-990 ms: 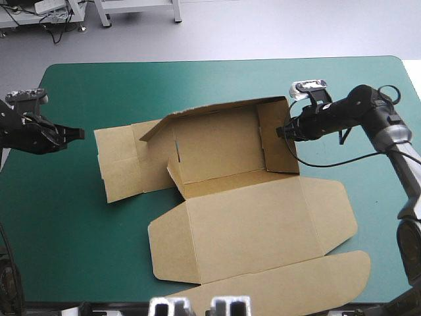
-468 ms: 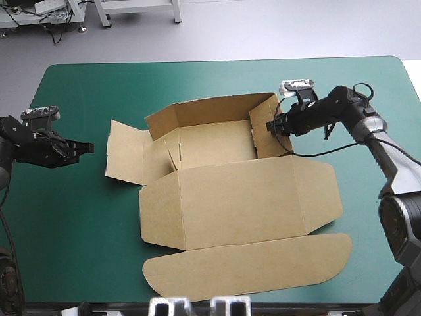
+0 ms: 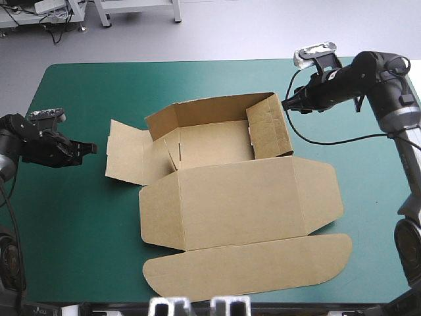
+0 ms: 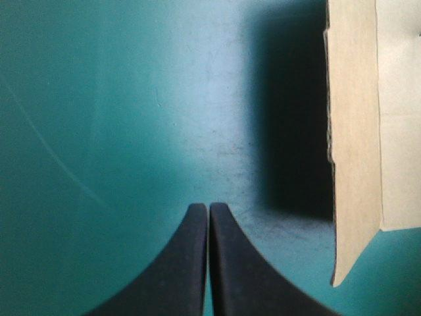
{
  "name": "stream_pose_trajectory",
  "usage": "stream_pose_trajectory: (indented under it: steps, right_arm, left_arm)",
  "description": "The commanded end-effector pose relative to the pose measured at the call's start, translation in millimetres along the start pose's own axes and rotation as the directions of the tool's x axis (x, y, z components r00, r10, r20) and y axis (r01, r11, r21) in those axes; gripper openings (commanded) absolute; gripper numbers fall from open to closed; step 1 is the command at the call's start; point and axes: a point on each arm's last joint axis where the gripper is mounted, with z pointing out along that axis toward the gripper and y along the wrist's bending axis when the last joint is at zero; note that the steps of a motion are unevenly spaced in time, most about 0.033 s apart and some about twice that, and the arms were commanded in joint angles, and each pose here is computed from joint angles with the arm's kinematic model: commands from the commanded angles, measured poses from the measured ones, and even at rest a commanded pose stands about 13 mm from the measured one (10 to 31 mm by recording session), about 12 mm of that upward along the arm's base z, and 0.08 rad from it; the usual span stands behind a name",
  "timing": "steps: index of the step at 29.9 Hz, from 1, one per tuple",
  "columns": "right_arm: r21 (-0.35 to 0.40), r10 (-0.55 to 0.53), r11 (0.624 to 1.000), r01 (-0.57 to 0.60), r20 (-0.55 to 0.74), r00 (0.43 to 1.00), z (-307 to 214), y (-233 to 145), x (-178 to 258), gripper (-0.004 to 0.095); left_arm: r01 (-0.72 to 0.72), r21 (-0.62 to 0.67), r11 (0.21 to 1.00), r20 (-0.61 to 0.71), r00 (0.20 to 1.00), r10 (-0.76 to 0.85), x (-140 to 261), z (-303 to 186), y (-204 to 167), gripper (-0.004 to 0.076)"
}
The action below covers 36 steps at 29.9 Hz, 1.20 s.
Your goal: Fold the box
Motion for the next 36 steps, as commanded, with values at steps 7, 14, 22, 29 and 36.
stream_pose_trajectory:
  steps: [7, 14, 22, 29, 36]
  right_arm:
    - [-0.041, 0.049, 0.998, -0.049, -0.006, 0.999, -16.2, 9.5, 5.2, 0.0401]
    - [-0.062, 0.052, 0.997, -0.056, -0.057, 0.997, 37.6, -3.4, 1.6, 0.0401]
    - [-0.14, 0.069, 0.986, -0.093, -0.167, 0.983, 96.7, -11.1, 9.7, 0.0401]
    - [-0.192, 0.112, 0.969, -0.154, -0.215, 0.97, 116.3, -10.2, 13.9, 0.0223]
    - [-0.207, 0.139, 0.96, -0.188, -0.23, 0.963, 103.0, -5.1, 13.1, -0.0017]
  left_arm:
    - [0.082, 0.088, 0.993, 0.128, 0.987, -0.093, -16.6, -26.2, 0.9, -0.0003]
    - [0.095, 0.152, 0.984, 0.071, 0.992, -0.107, -11.9, -26.6, -4.4, -0.0003]
    - [0.11, 0.179, 0.978, 0.089, 0.988, -0.128, -14.1, -27.1, -6.5, -0.0004]
    - [0.11, 0.185, 0.977, 0.087, 0.988, -0.128, -13.9, -27.2, -7.1, -0.0009]
    - [0.127, 0.211, 0.969, 0.23, 0.957, -0.176, -22.9, -34.9, 11.3, -0.0008]
